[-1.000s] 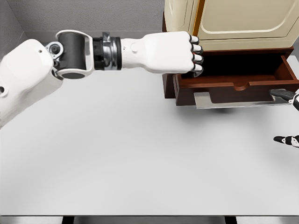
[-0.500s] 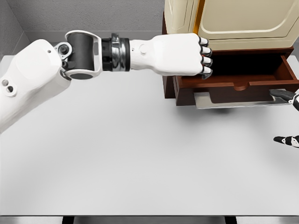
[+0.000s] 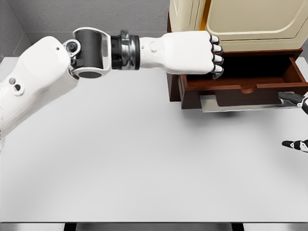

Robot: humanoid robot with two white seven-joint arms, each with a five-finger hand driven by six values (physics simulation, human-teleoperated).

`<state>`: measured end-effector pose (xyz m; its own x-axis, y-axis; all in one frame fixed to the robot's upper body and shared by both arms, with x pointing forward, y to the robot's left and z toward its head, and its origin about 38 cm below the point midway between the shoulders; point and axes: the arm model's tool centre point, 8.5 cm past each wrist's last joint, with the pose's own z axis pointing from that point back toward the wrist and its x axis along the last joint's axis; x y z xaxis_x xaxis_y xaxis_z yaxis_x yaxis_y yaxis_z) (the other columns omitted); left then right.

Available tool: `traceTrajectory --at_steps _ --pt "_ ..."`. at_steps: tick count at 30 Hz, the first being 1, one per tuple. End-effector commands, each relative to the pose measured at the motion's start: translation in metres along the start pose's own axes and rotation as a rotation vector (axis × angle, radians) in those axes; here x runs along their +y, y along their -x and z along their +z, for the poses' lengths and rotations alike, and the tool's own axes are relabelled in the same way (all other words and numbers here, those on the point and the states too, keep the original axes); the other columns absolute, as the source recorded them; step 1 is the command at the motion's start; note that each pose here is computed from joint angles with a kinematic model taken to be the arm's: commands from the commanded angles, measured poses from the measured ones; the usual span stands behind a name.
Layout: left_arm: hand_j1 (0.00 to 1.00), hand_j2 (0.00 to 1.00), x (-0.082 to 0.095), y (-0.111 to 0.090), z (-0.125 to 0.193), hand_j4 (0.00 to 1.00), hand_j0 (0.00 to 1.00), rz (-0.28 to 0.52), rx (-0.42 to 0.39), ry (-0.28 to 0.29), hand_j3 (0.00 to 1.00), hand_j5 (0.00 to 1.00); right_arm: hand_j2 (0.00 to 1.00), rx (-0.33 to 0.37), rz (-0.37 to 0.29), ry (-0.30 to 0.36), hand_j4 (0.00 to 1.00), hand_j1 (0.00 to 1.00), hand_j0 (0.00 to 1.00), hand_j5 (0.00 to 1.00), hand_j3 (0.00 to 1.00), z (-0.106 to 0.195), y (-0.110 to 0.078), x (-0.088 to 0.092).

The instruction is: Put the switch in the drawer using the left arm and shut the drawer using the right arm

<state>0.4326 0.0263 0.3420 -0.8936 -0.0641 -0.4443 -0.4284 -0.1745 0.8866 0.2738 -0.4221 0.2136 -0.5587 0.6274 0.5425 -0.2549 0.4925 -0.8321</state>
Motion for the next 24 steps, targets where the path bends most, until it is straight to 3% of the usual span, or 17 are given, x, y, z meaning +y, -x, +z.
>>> traceTrajectory --at_steps 1,24 --pt "0.5 0.5 -0.006 0.002 -0.007 0.5 0.5 0.022 0.002 0.005 0.5 0.5 1.0 -0.002 -0.006 0.005 1.0 1.0 1.0 1.0 1.0 0.0 0.0 -0.001" --pt "0.52 0.52 -0.008 0.011 -0.017 0.52 0.52 0.045 0.019 0.007 0.52 0.52 1.0 -0.002 -0.006 0.005 1.0 1.0 1.0 1.0 1.0 0.0 0.0 -0.001"
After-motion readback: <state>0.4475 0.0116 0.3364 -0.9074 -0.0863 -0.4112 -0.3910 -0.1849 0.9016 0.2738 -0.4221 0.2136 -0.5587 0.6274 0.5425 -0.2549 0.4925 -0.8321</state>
